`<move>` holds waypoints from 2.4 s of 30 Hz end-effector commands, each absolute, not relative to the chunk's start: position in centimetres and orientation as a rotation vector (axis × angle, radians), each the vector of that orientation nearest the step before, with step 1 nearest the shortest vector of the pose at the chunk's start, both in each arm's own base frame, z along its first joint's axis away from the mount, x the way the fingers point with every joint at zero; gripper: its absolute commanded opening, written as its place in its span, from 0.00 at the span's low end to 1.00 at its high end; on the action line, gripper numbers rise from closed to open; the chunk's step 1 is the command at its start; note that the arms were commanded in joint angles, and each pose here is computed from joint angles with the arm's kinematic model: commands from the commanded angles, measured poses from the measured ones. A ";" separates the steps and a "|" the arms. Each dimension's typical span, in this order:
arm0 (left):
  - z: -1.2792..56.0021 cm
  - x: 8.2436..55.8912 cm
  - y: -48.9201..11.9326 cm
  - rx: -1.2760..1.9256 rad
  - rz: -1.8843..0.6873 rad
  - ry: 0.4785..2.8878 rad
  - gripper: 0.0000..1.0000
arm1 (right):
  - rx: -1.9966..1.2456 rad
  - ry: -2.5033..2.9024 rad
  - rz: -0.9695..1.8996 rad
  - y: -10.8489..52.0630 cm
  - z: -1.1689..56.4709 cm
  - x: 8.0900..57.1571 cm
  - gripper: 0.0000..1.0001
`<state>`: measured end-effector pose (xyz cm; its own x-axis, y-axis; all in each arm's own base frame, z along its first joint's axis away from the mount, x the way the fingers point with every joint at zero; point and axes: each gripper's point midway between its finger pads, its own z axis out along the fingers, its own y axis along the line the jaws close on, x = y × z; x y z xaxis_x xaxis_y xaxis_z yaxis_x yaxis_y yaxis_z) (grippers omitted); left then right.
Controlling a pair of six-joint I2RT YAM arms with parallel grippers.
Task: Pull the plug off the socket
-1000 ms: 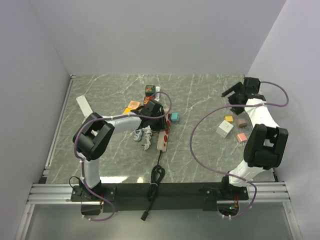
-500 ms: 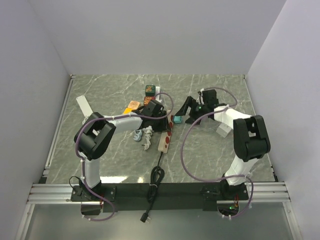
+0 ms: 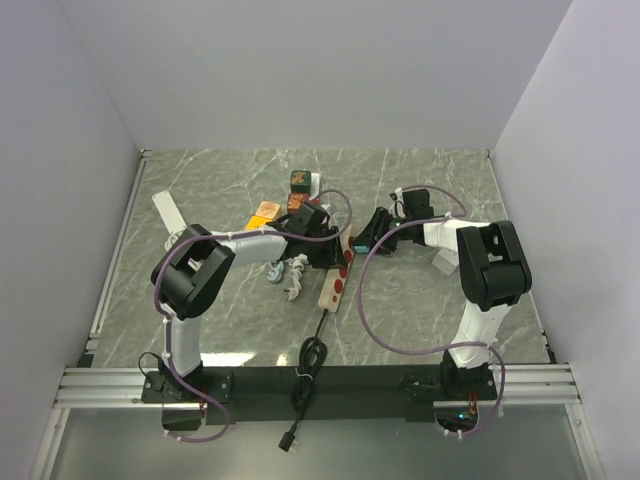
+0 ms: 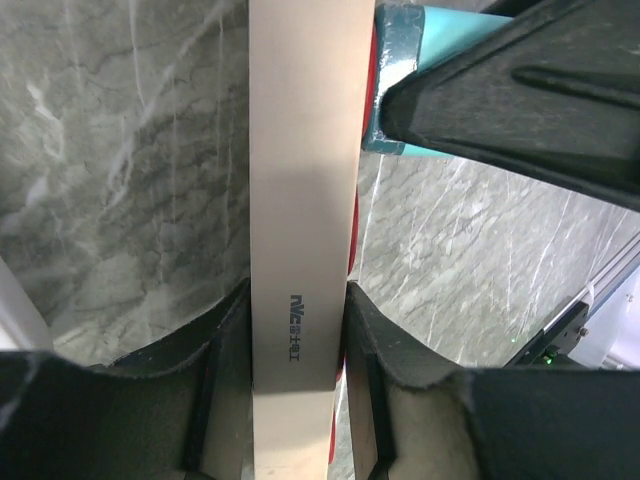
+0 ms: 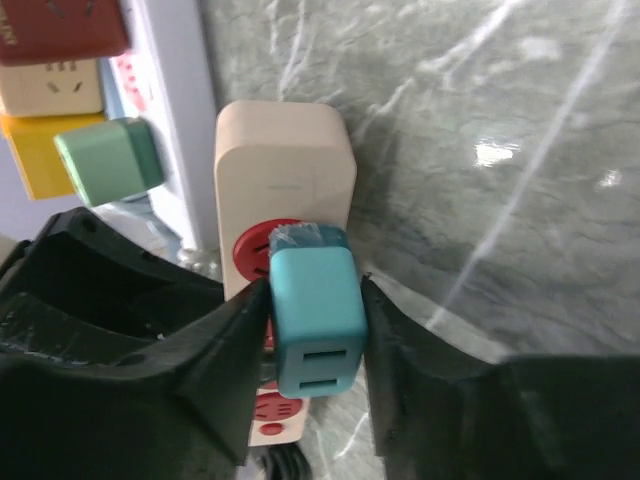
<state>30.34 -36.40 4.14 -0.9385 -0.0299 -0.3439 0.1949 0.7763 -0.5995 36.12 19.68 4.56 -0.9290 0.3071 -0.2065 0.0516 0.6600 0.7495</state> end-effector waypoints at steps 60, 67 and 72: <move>-2.0 30.4 -33.4 0.060 -0.627 2.779 0.00 | 0.444 2.406 1.163 18.4 9.5 31.3 0.00; -2.2 30.3 -32.9 0.061 -0.616 2.786 0.00 | 0.439 2.367 1.163 16.1 11.6 32.4 0.00; -2.8 28.9 -31.7 0.047 -0.598 2.807 0.00 | 0.507 2.382 1.237 14.2 11.4 36.3 0.00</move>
